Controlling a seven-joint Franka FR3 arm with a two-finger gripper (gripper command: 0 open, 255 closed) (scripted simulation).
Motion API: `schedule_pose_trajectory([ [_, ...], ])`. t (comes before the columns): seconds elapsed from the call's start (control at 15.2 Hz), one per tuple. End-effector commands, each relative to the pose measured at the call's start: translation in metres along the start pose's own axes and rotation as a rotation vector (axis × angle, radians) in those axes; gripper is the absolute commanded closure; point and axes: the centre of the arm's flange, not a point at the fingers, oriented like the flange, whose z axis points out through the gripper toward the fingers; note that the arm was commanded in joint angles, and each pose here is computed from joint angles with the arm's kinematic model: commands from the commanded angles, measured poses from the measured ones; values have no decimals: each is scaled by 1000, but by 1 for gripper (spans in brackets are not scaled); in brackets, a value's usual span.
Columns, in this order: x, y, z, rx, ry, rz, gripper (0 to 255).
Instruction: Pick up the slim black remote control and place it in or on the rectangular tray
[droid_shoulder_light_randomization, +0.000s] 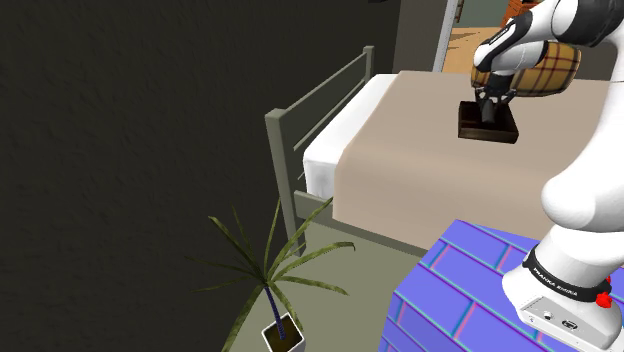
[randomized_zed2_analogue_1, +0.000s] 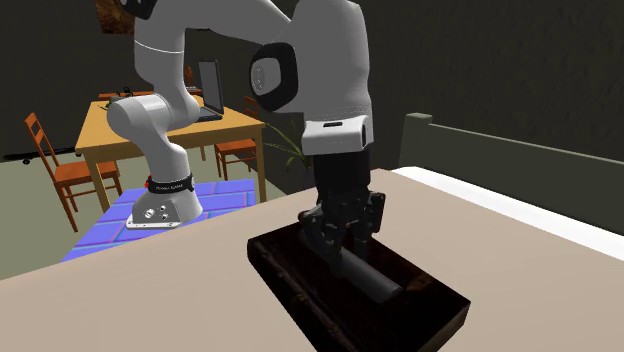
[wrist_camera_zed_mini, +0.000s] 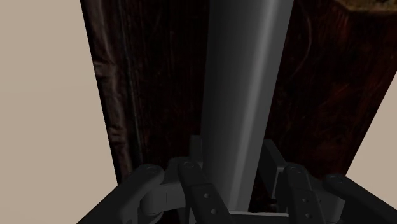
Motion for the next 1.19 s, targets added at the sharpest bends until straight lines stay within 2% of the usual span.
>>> schedule_pose_trajectory([
  [0.0, -1, 0, 5, 0, 1, 0, 255],
  [0.46, -1, 0, 5, 0, 1, 0, 255],
  [0.53, -1, 1, 5, 0, 1, 0, 0],
  [0.86, -1, 0, 5, 0, 1, 0, 0],
  [1.12, -1, 0, -45, 0, 1, 0, 0],
])
